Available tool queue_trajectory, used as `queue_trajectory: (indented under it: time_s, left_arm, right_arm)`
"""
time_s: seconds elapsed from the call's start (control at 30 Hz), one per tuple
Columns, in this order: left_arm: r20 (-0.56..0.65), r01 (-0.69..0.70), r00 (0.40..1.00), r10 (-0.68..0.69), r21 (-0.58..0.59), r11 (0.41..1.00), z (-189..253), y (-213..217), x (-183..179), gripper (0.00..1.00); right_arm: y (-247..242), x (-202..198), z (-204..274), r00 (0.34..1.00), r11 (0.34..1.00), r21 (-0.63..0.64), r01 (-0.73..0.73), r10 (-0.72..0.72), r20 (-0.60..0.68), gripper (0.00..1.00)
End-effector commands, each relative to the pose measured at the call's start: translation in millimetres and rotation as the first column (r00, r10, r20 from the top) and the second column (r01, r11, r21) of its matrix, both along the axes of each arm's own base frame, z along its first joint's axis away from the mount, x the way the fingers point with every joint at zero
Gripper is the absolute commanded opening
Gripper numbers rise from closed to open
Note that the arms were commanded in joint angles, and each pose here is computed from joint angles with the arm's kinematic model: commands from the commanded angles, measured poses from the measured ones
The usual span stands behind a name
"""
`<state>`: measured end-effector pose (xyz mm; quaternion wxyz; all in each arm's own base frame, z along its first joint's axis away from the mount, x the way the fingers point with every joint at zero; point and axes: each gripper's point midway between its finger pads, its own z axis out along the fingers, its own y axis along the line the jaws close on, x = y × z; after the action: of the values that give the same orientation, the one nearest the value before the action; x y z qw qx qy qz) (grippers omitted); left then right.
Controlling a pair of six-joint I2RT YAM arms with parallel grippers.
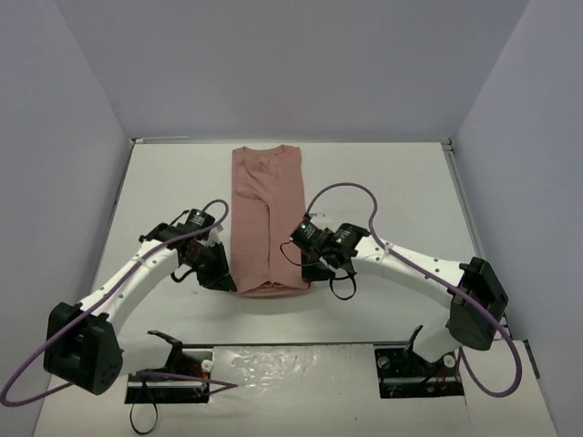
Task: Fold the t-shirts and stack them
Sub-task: Fold the folded rectangular tshirt in 1/3 of the way
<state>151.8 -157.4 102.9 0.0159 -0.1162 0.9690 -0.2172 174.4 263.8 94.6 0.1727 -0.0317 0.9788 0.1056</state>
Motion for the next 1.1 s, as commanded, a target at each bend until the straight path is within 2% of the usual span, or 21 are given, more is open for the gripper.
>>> queue_trajectory:
  time_s: [0.0, 0.17, 0.47, 0.77, 1.07]
  left_arm:
    - [0.128, 0.016, 0.991, -0.026, 0.081, 0.997, 21.4, 25.2, 67.5, 0.00]
    - [0.199, 0.005, 0.980, -0.025, 0.102, 0.995, 39.8, 26.3, 134.6, 0.00]
    - [0.209, -0.028, 0.978, 0.004, 0.112, 0.993, 32.0, 29.2, 199.2, 0.00]
    - [0.189, -0.058, 0.981, 0.035, 0.115, 0.992, 14.1, 34.2, 216.8, 0.00]
    - [0.185, -0.075, 0.981, 0.055, 0.102, 0.992, 6.1, 36.6, 228.5, 0.00]
  right_arm:
    - [-23.3, 46.9, 16.2, 0.998, 0.993, -0.107, -0.043, 0.047, 0.035, 0.00]
    - [-23.5, 99.8, 22.3, 0.998, 0.990, -0.136, -0.036, 0.043, 0.049, 0.00]
    - [-25.8, 162.5, 17.1, 0.998, 0.988, -0.155, -0.022, 0.031, 0.058, 0.00]
    - [-22.7, 202.3, 7.1, 0.998, 0.988, -0.153, -0.015, 0.025, 0.063, 0.00]
    - [-19.4, 213.4, -7.9, 0.999, 0.988, -0.155, -0.019, 0.026, 0.039, 0.00]
